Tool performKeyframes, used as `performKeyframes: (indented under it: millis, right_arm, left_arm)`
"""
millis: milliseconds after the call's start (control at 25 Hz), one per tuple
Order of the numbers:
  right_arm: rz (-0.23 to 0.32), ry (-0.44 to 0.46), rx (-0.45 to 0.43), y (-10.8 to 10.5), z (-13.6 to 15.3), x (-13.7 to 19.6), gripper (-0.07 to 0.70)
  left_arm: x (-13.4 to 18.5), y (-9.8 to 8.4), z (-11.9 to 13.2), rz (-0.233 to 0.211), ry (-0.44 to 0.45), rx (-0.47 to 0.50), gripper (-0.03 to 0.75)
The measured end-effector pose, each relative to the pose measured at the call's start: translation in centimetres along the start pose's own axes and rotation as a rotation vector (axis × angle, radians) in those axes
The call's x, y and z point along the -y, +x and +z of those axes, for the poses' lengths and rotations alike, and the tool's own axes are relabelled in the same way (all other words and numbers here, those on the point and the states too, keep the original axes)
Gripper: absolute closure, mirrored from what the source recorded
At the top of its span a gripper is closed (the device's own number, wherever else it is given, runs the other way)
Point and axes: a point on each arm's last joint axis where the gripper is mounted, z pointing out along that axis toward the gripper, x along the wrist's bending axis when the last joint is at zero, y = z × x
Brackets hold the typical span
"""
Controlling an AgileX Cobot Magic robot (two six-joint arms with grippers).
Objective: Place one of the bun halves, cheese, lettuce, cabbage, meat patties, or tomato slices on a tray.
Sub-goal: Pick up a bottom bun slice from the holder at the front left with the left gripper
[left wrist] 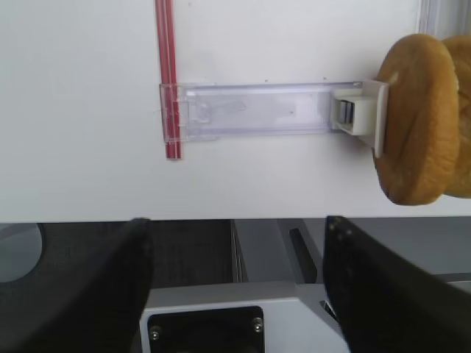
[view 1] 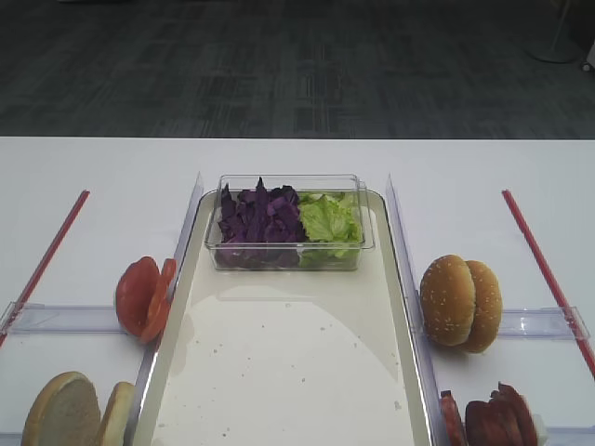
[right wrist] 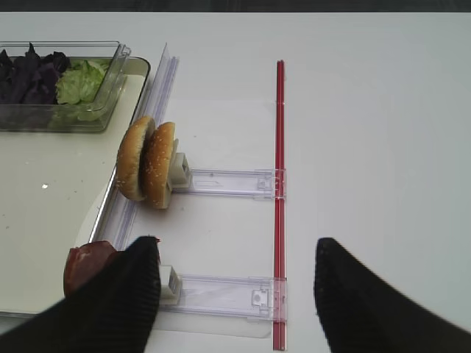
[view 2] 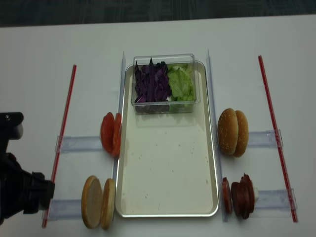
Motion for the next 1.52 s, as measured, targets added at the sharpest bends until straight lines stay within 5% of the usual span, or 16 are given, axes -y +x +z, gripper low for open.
performKeyframes:
  millis: [360,1000,1520]
  right_arm:
    - [0.000,0.000,0.000,0.0,0.0,0.0,0.150]
    - [0.000,0.000,0.000,0.0,0.0,0.0,0.150]
    - [0.000,0.000,0.000,0.0,0.0,0.0,0.150]
  left_arm:
    - [-0.2,-0.4,0.0,0.019,-0.014,0.044,0.251]
    - [-1.1,-3.2,-1.1,0.191,-0.080,0.115,0.251]
    - [-3.8,-10.6,1.1,0.331,0.030,0.077,0.251]
